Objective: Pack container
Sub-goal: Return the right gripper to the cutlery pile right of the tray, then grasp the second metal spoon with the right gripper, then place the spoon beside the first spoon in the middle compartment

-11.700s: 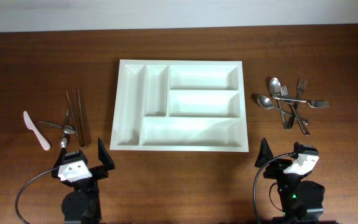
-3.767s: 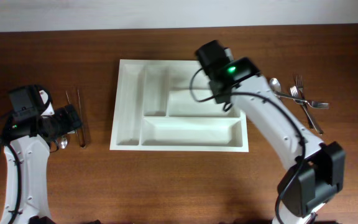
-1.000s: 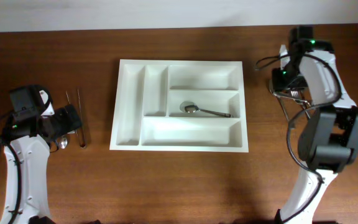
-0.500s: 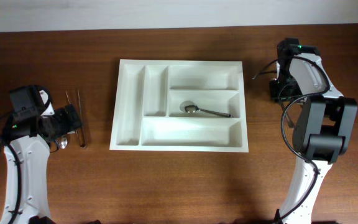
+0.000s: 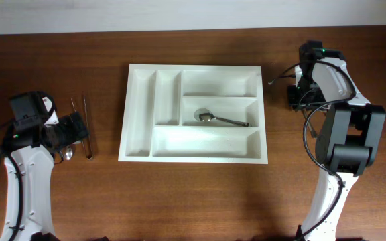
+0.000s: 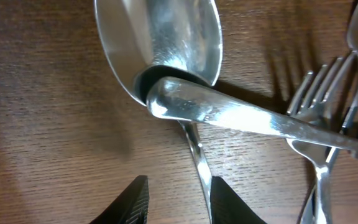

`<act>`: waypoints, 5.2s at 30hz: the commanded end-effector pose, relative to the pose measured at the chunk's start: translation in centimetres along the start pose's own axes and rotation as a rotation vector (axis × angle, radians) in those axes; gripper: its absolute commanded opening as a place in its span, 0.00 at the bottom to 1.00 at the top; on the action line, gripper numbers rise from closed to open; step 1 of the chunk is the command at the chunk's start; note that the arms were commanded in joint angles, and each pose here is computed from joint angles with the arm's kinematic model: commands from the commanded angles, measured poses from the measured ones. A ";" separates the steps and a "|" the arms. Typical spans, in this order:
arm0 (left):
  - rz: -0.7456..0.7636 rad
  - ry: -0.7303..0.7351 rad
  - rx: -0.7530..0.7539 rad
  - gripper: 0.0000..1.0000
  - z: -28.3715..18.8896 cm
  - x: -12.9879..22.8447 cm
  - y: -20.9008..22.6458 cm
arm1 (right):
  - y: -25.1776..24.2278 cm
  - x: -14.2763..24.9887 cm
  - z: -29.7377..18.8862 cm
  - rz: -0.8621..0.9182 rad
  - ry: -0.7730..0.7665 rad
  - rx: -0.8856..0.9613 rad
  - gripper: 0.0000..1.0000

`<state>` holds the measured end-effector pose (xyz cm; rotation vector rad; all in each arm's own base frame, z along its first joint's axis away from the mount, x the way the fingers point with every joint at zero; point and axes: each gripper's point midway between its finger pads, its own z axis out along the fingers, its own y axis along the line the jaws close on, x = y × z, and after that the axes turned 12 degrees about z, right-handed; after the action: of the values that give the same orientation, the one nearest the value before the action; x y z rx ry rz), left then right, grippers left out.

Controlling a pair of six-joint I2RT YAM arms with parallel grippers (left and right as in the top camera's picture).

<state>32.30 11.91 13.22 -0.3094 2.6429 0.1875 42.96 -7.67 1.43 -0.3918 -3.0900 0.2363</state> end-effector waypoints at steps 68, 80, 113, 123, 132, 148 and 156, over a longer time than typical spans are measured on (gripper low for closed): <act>0.007 -0.021 0.010 0.99 -0.3 -0.8 0.0 | -2.6 -1.9 -1.6 -0.052 -0.130 -0.177 0.36; 0.007 -0.021 0.010 0.99 -0.3 -0.8 0.0 | -1.9 -0.9 0.4 -0.057 -0.064 -0.186 0.36; 0.007 -0.021 0.010 0.99 -0.3 -0.8 0.0 | 0.8 0.8 1.8 -0.037 0.023 -0.223 0.04; 0.007 -0.021 0.010 0.99 -0.3 -0.8 0.0 | 1.6 0.6 -1.4 -0.026 -0.015 -0.286 0.04; 0.007 -0.021 0.010 0.99 -0.3 -0.8 0.0 | 4.4 0.0 -7.3 -0.093 -0.141 -0.341 0.04; 0.007 -0.020 0.010 0.99 -0.3 -0.8 0.0 | 10.1 2.8 -14.1 -0.373 -0.257 -0.352 0.04; 0.007 -0.021 0.010 0.99 -0.3 -0.8 0.0 | 19.4 8.0 -15.4 -1.025 -0.322 -0.326 0.04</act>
<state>32.29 11.91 13.22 -0.3094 2.6433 0.1874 41.14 12.09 11.97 0.7925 -3.2259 -0.2687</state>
